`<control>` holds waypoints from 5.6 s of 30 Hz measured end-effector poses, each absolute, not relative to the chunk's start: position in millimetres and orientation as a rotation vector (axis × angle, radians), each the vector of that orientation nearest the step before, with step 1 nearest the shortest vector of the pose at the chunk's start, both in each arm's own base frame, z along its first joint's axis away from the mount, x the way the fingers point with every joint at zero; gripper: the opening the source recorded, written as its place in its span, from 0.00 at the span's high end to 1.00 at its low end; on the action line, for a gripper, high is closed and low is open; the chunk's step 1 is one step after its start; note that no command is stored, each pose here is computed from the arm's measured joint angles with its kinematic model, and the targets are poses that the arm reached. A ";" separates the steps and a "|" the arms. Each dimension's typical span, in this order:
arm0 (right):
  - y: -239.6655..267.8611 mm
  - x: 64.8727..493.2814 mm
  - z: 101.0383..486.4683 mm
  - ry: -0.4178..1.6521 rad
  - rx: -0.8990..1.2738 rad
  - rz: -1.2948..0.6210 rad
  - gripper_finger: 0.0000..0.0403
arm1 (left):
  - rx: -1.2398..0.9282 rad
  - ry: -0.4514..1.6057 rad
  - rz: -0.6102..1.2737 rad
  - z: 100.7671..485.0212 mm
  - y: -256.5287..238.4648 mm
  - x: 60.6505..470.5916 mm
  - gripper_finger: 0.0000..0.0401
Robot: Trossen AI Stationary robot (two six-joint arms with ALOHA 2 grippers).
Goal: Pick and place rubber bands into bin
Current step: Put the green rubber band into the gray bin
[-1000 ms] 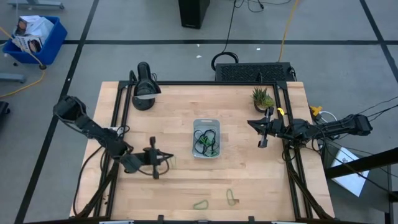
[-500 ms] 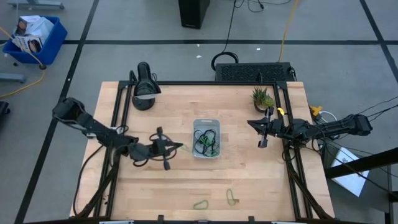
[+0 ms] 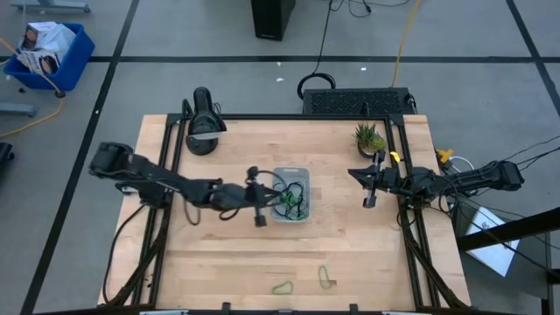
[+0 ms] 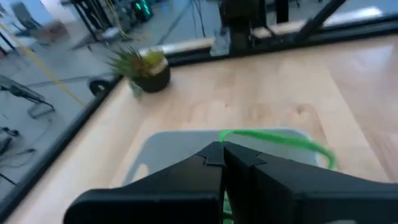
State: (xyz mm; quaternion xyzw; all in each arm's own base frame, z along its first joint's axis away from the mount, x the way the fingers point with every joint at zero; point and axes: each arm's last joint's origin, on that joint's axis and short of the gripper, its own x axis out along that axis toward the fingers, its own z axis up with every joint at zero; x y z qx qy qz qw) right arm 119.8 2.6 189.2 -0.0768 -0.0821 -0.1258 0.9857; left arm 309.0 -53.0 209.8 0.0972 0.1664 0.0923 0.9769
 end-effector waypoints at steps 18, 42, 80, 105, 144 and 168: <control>2.5 119.9 188.5 -0.154 -0.180 -0.256 0.99 | 0.180 0.448 0.162 174.1 -45.3 344.3 0.72; 2.6 120.4 185.6 -0.127 -0.160 -0.250 0.99 | 0.223 0.213 0.143 220.2 -43.1 213.7 0.97; 2.8 121.6 187.3 -0.154 -0.094 -0.244 0.99 | 0.369 -0.104 0.060 179.3 -12.0 105.5 1.00; 6.9 133.6 176.1 -0.075 0.010 -0.150 0.99 | 0.299 -0.085 0.080 177.7 -9.6 105.8 0.89; 194.0 253.1 193.3 0.576 -0.073 0.323 0.38 | 0.249 0.027 0.271 169.1 -3.8 105.2 0.88; 203.0 251.4 103.9 0.991 -0.059 0.293 0.52 | 0.244 0.050 0.268 166.7 -3.8 105.2 0.88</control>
